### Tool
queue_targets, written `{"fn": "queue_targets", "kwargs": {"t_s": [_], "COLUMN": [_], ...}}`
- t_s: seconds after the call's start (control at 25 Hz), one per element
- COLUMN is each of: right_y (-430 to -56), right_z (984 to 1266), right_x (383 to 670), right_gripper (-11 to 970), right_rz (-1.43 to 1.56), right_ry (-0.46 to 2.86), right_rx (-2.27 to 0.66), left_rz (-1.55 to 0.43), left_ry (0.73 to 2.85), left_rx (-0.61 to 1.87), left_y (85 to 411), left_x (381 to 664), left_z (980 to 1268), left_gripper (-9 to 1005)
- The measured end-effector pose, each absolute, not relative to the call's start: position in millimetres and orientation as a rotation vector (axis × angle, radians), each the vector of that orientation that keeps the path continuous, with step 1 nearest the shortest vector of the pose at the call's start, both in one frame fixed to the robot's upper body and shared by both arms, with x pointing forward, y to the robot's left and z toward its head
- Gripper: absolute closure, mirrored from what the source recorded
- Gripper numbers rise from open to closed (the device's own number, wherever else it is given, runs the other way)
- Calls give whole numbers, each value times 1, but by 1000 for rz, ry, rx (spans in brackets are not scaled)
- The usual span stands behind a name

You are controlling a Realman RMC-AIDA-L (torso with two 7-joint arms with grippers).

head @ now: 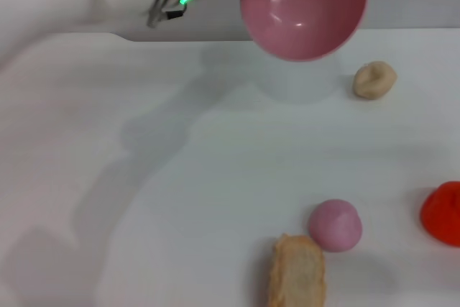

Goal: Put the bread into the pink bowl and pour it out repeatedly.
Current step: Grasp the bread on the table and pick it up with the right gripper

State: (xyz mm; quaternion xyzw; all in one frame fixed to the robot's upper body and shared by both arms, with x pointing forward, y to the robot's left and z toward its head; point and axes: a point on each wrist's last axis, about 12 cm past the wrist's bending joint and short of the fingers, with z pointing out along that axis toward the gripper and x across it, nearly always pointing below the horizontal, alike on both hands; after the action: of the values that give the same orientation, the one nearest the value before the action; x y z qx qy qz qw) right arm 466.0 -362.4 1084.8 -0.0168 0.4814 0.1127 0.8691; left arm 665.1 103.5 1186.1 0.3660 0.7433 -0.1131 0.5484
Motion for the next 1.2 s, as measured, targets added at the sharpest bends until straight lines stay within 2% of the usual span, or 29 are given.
{"fn": "queue_targets", "kwargs": {"t_s": [0.28, 0.4, 0.6, 0.68, 0.76, 0.92, 1.08, 1.2], "right_y": [-355, -352, -345, -342, -338, -332, -322, -311], "right_z": [1078, 1075, 1070, 1068, 1066, 1070, 1085, 1106], "right_x": [484, 492, 508, 517, 528, 551, 571, 585], "right_gripper": [305, 304, 304, 304, 303, 303, 302, 302], "right_rz": [258, 262, 280, 307, 352, 435, 524, 577], "right_ry": [1100, 1146, 1228, 1277, 1340, 1485, 1621, 1704], "right_rx": [-50, -53, -68, -62, -57, -83, -168, -265], "left_rz": [-475, -493, -500, -500, -511, -535, -542, -544], "left_ry": [1982, 2042, 2129, 2129, 2258, 2330, 2356, 2369], "left_rx": [856, 840, 853, 853, 907, 906, 869, 856], "left_y": [159, 183, 203, 203, 215, 226, 235, 239], "left_x": [683, 685, 681, 681, 668, 658, 654, 651], "left_z": [1217, 1226, 1232, 1232, 1225, 1213, 1205, 1201], "left_gripper": [953, 953, 953, 953, 953, 953, 953, 953]}}
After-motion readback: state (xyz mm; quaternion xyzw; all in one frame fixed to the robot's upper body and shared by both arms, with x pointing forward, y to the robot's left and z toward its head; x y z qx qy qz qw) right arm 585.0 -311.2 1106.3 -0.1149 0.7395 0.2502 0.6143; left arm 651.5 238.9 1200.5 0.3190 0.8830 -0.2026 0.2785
